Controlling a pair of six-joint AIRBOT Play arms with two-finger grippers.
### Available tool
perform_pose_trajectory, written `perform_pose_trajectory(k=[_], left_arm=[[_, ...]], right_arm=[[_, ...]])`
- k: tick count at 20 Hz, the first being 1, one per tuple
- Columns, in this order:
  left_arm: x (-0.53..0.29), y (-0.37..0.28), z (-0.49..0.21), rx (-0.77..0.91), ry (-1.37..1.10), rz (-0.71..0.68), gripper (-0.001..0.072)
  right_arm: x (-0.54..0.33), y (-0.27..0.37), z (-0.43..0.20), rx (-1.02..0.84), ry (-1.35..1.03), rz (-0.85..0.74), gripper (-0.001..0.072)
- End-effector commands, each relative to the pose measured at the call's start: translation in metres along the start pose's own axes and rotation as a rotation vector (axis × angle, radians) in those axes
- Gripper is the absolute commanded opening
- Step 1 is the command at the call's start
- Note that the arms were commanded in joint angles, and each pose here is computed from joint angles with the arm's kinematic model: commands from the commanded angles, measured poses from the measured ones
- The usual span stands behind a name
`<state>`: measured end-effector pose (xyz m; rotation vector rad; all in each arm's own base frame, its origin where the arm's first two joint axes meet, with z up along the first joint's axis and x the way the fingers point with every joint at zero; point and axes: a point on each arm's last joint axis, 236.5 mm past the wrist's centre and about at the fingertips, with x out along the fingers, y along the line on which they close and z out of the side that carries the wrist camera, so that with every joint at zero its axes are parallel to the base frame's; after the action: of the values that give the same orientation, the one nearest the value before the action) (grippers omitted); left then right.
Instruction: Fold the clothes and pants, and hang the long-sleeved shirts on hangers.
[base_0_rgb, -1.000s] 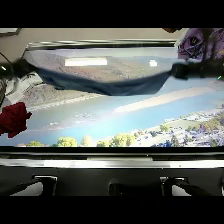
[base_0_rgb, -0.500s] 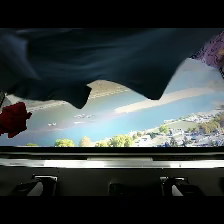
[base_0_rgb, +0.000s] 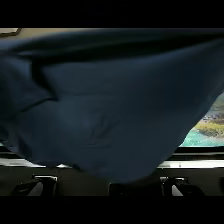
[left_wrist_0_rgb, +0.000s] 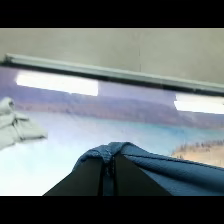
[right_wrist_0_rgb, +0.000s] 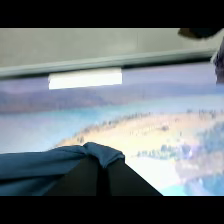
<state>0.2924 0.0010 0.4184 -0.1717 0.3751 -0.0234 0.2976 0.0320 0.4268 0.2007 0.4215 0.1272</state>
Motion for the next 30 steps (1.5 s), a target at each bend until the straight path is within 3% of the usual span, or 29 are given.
perform_pose_trajectory(k=[1, 7, 10, 14, 22, 30], left_arm=[[0.089, 0.0, -0.063, -0.03, 0.298, -0.076, 0.0016], [0.289, 0.025, -0.211, -0.08, 0.713, -0.089, 0.0016], [0.378, 0.037, -0.266, -0.117, 0.714, -0.067, 0.0017], [0.446, 0.048, -0.264, -0.066, 0.622, -0.078, 0.0017], [0.46, 0.057, -0.219, -0.037, 0.472, -0.07, 0.0017], [0.416, 0.051, -0.296, -0.066, 0.822, -0.096, 0.0017]], right_arm=[[0.091, -0.035, -0.069, 0.066, 0.375, -0.062, 0.0028], [0.28, -0.1, -0.202, 0.143, 0.787, -0.104, 0.0028], [0.366, -0.129, -0.248, 0.134, 0.77, -0.112, 0.0028], [0.421, -0.156, -0.268, 0.127, 0.678, -0.142, 0.0028], [0.414, -0.157, -0.199, 0.063, 0.503, -0.17, 0.0028], [0.377, -0.156, -0.287, 0.118, 0.89, -0.18, 0.0029]])
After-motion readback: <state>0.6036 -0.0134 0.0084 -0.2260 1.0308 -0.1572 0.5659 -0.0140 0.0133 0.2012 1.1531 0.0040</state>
